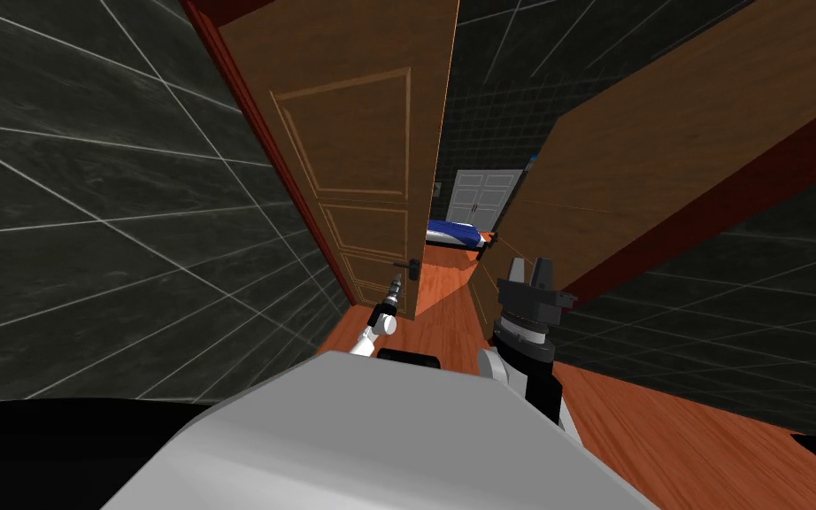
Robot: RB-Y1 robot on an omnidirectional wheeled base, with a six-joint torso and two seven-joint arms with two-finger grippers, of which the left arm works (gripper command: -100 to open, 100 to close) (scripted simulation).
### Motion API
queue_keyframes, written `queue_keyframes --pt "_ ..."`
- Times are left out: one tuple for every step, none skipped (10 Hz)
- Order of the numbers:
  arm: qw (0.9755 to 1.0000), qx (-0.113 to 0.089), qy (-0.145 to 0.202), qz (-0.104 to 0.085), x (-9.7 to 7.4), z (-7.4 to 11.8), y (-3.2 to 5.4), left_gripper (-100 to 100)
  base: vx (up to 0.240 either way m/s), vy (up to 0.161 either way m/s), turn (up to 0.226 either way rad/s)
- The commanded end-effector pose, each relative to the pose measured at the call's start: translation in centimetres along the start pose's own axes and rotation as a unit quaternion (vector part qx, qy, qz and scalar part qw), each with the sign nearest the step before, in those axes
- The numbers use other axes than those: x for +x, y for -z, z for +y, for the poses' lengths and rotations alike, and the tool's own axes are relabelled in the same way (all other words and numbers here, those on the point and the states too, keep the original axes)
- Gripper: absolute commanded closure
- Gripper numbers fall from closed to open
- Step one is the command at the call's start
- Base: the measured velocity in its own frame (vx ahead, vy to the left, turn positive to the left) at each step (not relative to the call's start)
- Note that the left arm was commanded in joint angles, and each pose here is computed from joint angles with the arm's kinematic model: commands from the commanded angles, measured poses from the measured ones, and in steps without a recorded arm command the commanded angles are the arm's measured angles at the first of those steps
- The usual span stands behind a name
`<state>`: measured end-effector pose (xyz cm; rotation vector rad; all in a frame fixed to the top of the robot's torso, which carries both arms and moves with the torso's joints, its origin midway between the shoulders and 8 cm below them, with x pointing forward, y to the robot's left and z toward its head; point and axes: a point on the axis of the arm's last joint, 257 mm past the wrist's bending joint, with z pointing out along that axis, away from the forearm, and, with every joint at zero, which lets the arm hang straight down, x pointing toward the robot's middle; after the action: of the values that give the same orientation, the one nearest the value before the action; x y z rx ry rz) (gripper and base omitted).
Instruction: Push the door open
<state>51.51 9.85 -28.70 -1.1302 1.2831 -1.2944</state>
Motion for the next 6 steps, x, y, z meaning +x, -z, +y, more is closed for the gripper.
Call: queue_keyframes --pt "1.0 -0.001 -0.005 -0.002 -0.72 0.28 -0.08 -100 0.155 -0.008 -0.039" --pt "1.0 -0.001 -0.006 -0.003 -0.86 0.34 -0.1 -100 0.168 -0.031 -0.017" --pt "1.0 -0.001 -0.007 -0.004 -1.11 0.44 -0.16 -100 0.161 -0.04 -0.018" --pt "1.0 -0.002 -0.007 -0.006 -1.28 0.52 -0.22 -100 0.191 -0.034 -0.026" --pt "1.0 -0.002 -0.006 -0.007 -1.37 0.57 -0.29 -100 0.188 -0.028 -0.03" --pt "1.0 -0.002 -0.004 -0.008 -1.38 0.61 -0.37 -100 0.2 -0.019 -0.025"
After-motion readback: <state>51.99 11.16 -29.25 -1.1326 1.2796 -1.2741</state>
